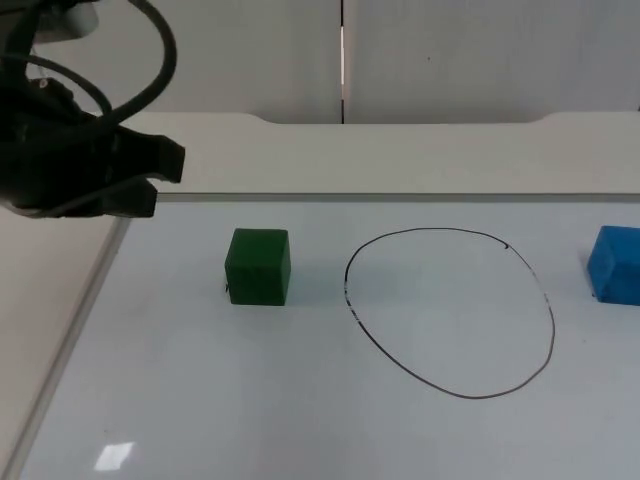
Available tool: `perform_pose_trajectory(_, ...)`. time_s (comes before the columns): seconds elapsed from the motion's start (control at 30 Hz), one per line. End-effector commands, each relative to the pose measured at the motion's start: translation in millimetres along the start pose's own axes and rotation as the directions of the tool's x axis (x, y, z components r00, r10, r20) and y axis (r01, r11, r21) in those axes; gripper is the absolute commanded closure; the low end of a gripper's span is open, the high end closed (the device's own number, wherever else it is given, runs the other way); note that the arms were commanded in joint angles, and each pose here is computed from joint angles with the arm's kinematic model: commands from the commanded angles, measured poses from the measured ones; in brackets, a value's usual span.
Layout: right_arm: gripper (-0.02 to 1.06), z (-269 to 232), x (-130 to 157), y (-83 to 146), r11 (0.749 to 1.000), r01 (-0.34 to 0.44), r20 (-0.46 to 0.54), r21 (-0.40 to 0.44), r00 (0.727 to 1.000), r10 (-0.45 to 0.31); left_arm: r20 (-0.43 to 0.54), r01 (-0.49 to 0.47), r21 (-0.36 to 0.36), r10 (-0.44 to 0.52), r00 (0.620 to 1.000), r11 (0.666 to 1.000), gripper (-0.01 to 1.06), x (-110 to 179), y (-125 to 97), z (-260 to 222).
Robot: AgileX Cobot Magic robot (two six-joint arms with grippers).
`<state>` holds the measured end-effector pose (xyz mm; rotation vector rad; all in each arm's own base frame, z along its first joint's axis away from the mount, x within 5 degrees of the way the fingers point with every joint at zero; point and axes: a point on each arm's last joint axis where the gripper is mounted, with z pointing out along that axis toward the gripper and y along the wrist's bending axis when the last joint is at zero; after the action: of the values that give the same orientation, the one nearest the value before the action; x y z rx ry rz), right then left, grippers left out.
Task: Push the two cubes into the marked area.
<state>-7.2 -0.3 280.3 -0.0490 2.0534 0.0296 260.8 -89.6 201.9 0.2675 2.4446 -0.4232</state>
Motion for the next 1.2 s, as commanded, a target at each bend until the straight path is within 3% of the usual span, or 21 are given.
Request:
perform_pose_trajectory(0.0, -0.01, -0.3, 0.3, 0.0, 1.0, -0.002, 0.007, 0.004, 1.0, 0.002, 0.004, 0.024, -0.001, -0.024, 1.0, 1.0, 1.05, -6.0, -0.1, 8.7)
perform_pose_trajectory(0.6, -0.01, -0.3, 0.3, 0.0, 1.0, -0.002, 0.007, 0.004, 1.0, 0.002, -0.013, 0.066, -0.027, -0.066, 0.998, 0.997, 1.05, -4.2, 4.2, 26.3)
perform_pose_trajectory(0.9, -0.01, -0.3, 0.3, 0.0, 1.0, -0.002, 0.007, 0.004, 1.0, 0.002, 0.014, 0.01, -0.024, -0.01, 1.0, 1.0, 1.05, -4.5, -10.8, 29.0)
perform_pose_trajectory(1.17, -0.01, -0.3, 0.3, 0.6, 1.0, 0.002, 0.007, -0.004, 1.0, -0.002, 0.045, 0.017, -0.074, -0.014, 0.999, 0.997, 1.05, -5.3, -6.4, 37.0)
